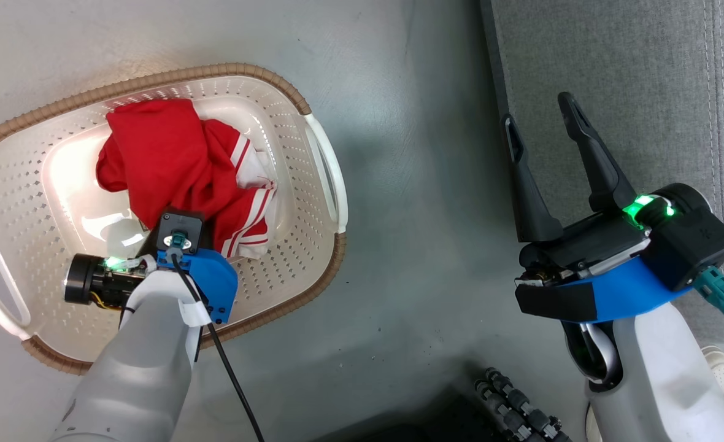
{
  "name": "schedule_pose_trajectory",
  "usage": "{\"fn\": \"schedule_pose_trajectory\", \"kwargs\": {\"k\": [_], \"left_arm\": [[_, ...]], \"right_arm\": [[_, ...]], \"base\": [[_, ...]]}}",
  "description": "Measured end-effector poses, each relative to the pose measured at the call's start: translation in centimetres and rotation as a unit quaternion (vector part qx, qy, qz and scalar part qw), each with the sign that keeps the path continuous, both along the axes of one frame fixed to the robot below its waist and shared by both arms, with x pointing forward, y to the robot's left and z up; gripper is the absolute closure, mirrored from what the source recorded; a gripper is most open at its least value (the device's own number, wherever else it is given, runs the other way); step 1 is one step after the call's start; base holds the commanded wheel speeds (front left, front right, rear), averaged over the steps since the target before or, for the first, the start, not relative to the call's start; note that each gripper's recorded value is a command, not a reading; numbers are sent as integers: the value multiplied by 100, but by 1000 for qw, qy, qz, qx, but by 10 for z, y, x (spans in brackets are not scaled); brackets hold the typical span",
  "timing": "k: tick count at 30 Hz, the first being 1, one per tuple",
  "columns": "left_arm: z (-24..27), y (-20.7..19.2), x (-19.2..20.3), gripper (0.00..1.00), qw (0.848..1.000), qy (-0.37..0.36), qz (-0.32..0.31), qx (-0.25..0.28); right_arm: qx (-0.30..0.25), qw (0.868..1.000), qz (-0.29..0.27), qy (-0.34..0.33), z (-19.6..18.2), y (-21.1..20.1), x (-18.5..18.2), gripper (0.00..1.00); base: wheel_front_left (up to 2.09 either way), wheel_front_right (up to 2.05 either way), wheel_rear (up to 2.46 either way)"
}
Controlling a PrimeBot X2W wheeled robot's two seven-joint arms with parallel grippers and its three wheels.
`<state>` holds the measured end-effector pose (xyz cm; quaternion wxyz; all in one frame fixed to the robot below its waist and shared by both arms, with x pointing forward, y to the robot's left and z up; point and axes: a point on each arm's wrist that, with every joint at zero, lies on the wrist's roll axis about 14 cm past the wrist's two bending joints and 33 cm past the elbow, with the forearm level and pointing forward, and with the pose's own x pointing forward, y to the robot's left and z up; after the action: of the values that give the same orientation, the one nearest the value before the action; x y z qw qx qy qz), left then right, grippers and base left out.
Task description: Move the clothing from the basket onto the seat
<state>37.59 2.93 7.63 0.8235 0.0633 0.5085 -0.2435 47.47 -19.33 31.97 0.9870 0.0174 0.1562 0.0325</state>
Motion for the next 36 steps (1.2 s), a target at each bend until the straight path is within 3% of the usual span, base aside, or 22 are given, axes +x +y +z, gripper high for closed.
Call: {"fn": "schedule_pose_trajectory", "kwargs": {"k": [1,21,36], "left_arm": [[0,1,0,100,1000,1,1,0],[8,5,5,100,1000,9,9,-13],[45,2,15,100,999,-11,29,-38]], "right_arm": [[1,1000,0,0,0,0,0,0],[5,1000,5,-9,5,5,4,0],[5,999,11,-39,37,11,9,0]], "base": [[0,0,0],[0,0,0],[0,0,0]]}}
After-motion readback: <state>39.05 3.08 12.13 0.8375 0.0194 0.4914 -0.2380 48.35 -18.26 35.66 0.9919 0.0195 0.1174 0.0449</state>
